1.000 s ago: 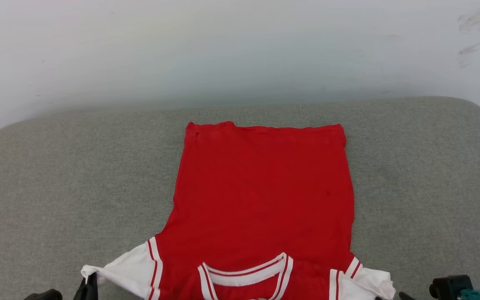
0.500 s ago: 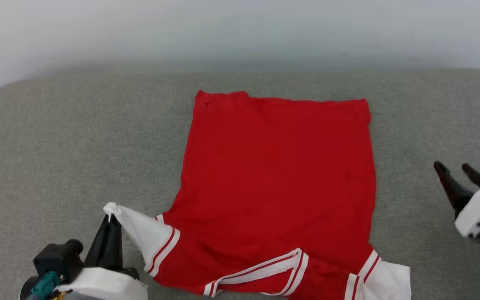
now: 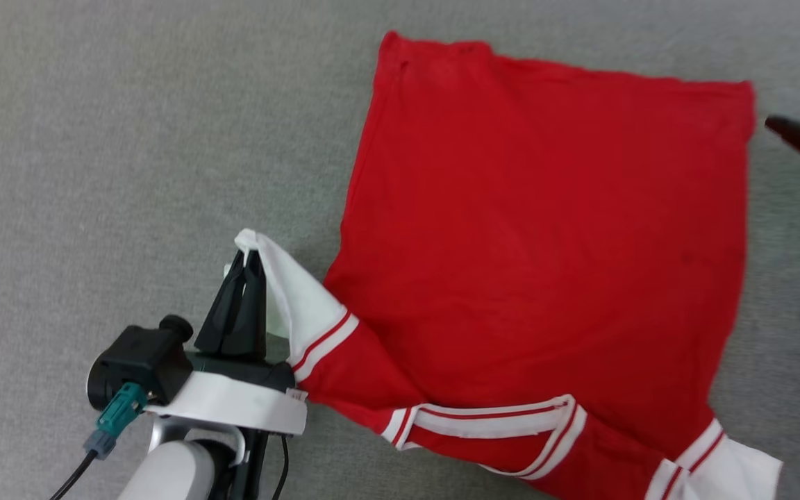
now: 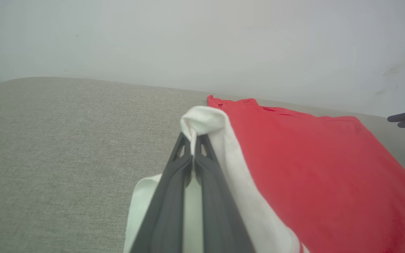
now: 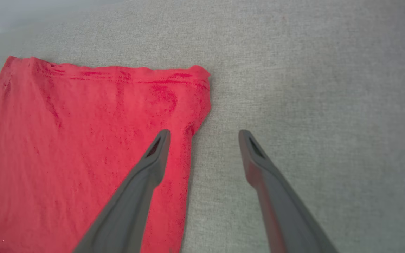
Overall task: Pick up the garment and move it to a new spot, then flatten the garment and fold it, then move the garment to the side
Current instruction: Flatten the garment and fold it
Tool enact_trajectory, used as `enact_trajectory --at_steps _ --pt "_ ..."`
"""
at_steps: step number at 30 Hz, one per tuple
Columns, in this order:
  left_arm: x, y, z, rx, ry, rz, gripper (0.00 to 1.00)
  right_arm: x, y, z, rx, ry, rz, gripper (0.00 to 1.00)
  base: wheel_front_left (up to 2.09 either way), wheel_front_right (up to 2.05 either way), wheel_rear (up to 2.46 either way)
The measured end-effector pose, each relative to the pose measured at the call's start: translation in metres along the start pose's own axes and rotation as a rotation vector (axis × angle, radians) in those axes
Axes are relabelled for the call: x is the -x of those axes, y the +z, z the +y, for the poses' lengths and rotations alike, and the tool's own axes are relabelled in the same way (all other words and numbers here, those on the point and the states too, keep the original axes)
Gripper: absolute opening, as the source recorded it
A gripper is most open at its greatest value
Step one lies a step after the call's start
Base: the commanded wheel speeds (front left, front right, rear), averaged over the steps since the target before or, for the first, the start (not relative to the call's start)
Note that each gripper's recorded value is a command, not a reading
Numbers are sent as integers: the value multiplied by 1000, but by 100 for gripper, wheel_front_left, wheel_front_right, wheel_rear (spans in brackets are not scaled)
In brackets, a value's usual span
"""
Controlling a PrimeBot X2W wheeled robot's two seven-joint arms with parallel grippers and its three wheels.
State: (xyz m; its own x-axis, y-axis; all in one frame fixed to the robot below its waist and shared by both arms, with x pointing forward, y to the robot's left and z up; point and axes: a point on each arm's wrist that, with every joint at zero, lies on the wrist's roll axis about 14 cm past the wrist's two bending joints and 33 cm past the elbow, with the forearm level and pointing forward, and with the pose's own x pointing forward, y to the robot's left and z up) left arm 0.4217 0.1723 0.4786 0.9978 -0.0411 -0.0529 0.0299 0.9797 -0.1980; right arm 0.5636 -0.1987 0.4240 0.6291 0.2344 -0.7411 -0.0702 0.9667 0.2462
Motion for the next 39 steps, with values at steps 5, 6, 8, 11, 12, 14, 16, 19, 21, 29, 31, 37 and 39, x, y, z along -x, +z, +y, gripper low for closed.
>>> enact_trajectory --at_steps 5,6,8,11,12,14,16,19,21,29,31,37,39 --pt "-10 -15 6 7 17 20 0 -41 -5 9 13 7 100 100 0 0 0" --pt "-11 -18 8 7 23 25 0 -49 -10 10 14 9 126 100 0 0 0" --pt "-13 -23 12 4 32 34 0 -63 -19 15 15 15 165 100 0 0 0" --pt "-14 -31 19 -2 52 51 0 -74 -25 19 14 24 218 100 0 0 0" --pt "-14 -31 21 -3 55 51 0 -76 -27 19 11 25 232 40 0 0 0" --pt "-14 -32 23 -4 59 50 0 -76 -28 19 9 23 251 0 0 0 0" --pt "-13 -32 24 -4 63 52 0 -75 -28 19 3 23 256 0 0 0 0" --pt "-11 -28 25 -3 68 40 0 -71 -25 23 -2 29 248 0 0 0 0" --pt "-9 -25 27 -3 74 33 0 -66 -18 23 0 26 224 0 0 0 0" --pt "11 -15 39 -4 106 26 0 -9 33 6 136 -71 53 0 0 0 0" --pt "18 -13 43 -3 120 26 0 11 37 1 178 -97 29 0 0 0 0" --pt "35 -11 46 10 134 35 0 71 14 -26 247 -164 8 0 0 0 0" --pt "38 -10 44 12 130 41 0 90 -7 -37 246 -176 27 0 0 0 0"
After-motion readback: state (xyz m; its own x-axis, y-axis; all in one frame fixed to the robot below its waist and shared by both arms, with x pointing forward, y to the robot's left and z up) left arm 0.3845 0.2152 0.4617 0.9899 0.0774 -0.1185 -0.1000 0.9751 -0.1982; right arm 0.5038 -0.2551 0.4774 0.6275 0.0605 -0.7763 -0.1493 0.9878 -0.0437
